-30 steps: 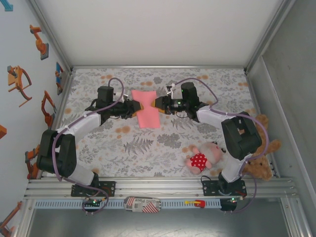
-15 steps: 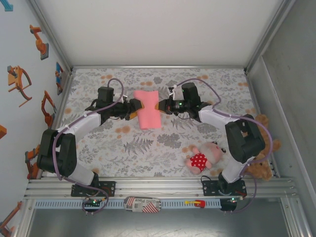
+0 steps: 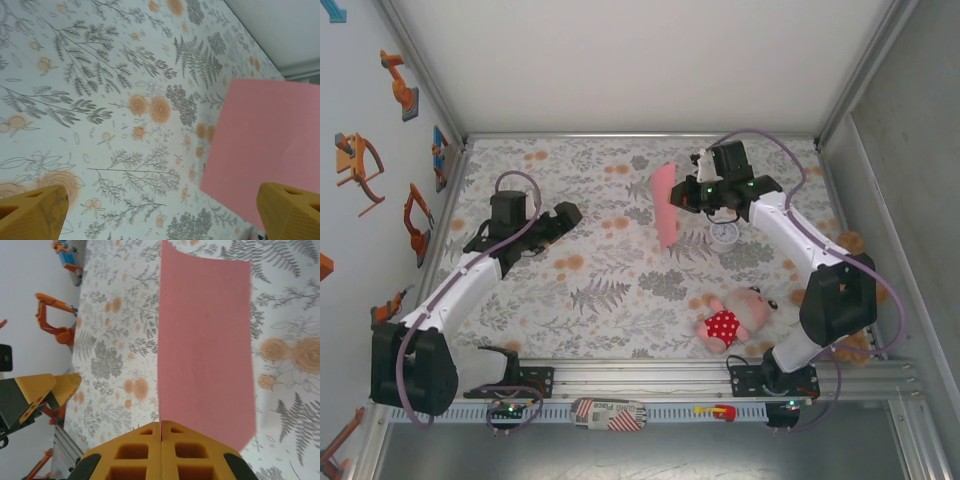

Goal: Fold a paper plane with a square sheet of paper (pick it up from the middle)
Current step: First fold in half a square sheet of paper at the center of the table.

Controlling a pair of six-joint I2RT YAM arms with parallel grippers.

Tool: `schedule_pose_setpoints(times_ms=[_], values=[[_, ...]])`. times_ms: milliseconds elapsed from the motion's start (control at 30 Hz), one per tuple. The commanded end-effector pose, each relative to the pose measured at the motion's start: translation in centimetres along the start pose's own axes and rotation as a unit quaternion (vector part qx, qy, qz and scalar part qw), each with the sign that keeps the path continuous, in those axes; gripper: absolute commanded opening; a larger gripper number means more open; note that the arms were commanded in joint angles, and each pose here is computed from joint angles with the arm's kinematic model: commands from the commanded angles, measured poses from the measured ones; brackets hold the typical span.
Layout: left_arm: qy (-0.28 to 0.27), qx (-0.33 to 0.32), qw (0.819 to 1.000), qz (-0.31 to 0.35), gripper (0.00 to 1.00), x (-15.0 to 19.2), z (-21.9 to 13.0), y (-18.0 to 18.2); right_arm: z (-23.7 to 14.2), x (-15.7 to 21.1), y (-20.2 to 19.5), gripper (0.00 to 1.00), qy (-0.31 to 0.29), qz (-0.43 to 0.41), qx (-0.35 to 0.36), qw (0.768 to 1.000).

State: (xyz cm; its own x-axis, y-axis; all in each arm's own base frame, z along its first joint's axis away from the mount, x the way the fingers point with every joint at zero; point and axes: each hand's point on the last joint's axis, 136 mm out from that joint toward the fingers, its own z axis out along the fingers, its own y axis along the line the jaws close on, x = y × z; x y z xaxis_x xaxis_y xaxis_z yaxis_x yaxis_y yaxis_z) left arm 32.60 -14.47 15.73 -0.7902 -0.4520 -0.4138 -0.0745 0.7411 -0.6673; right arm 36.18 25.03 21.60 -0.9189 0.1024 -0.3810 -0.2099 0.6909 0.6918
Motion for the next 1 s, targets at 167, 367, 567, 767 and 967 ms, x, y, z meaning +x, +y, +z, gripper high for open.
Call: schedule_pose_setpoints(times_ms=[167,367,567,767,967], values=[[0.012,-0.012,1.0,-0.013,0.96,1.6,0.7,1.9,5.7,3.2,0.8,0.0,0.082,0.017,0.05,0.995],[0.047,0.011,0.998,-0.025,0.96,3.0,1.7,1.5,11.4,3.4,2.8,0.0,0.092,0.073,-0.046,0.992],[0.089,0.016,0.996,-0.025,0.99,4.9,3.5,1.1,13.5,4.8,0.1,0.0,0.108,0.089,-0.029,0.99],[0.139,0.008,0.99,0.001,0.88,7.2,6.8,-0.7,14.6,6.6,-3.5,0.0,0.118,0.1,0.01,0.988],[0.171,0.0,0.985,0.018,0.82,8.8,9.8,-2.4,14.0,7.1,-6.0,0.0,0.103,0.092,0.043,0.989]])
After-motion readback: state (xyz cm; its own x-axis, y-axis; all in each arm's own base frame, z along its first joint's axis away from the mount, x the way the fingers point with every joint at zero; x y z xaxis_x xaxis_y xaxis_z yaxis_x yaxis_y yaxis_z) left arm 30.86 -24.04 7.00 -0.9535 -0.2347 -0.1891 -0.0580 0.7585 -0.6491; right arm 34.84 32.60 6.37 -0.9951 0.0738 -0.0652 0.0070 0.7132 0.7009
